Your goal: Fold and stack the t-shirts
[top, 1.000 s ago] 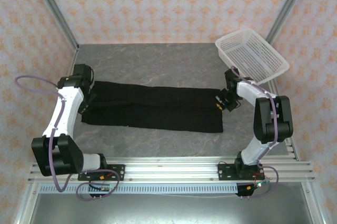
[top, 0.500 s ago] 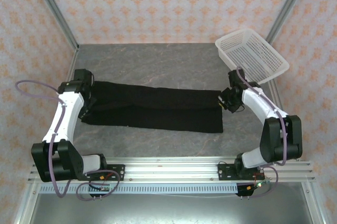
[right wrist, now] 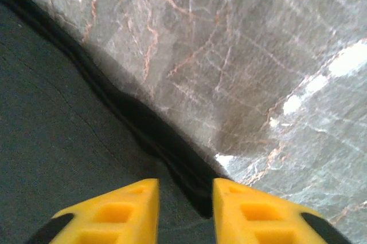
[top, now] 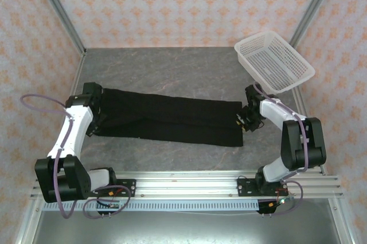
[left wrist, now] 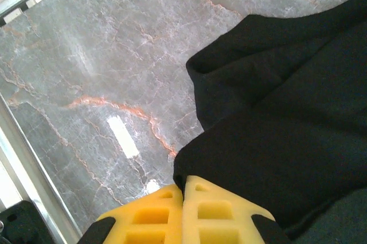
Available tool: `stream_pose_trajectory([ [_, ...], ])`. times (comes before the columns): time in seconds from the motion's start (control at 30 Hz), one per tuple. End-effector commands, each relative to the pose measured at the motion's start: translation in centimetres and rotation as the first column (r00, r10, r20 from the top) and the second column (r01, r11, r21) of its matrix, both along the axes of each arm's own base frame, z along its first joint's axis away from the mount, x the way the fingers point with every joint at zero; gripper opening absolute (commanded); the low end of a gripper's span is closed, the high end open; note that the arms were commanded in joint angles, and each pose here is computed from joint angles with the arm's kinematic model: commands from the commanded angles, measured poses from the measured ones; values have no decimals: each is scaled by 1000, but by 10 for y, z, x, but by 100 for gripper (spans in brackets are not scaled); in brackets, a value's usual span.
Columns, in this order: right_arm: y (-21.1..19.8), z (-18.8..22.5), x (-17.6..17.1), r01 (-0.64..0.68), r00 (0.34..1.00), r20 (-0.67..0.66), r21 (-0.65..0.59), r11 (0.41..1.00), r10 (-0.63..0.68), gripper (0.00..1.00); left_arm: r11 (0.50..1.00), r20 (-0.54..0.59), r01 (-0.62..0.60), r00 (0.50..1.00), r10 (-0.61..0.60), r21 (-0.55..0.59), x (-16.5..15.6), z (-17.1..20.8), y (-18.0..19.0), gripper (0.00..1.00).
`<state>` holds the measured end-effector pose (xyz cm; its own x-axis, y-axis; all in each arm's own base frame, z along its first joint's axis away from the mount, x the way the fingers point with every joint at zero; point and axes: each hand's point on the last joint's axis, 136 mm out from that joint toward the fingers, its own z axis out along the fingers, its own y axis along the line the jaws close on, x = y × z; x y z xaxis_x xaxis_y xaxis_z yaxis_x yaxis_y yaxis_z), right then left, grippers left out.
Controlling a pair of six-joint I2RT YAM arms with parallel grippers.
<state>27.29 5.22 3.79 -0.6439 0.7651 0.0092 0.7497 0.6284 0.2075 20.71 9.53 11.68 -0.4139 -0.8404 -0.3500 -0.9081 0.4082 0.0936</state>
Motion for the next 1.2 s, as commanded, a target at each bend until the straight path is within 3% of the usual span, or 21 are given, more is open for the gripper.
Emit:
stream_pose_trajectory([
  [0.0,-5,22,5,-8,998,54,-47,999,10,39,999,1,-12,1000,12,34,9,-2,8,0],
  [0.33,2,49,7,-60,988,135,-77,995,70,41,992,-23,11,1000,-9,122,50,16,36,0],
  [0.63,1,55,9,-72,986,142,-95,993,85,40,997,-142,35,990,-26,66,96,-32,50,0],
  [0.83,-1,52,6,-64,988,135,-103,993,78,40,999,-297,44,954,-34,27,92,-71,50,0],
  [0.97,-1,52,8,-62,987,143,-105,993,76,40,998,-330,55,943,-41,35,84,-76,52,0],
  [1.0,-2,53,9,-64,986,145,-110,992,79,40,997,-333,58,942,-41,41,81,-73,53,10],
  [1.1,-3,57,12,-75,983,156,-124,989,95,40,996,-307,55,951,-32,66,73,-50,54,54],
  [1.17,-2,61,17,-88,979,172,-130,988,110,41,995,-269,42,963,-15,94,66,-27,56,66],
])
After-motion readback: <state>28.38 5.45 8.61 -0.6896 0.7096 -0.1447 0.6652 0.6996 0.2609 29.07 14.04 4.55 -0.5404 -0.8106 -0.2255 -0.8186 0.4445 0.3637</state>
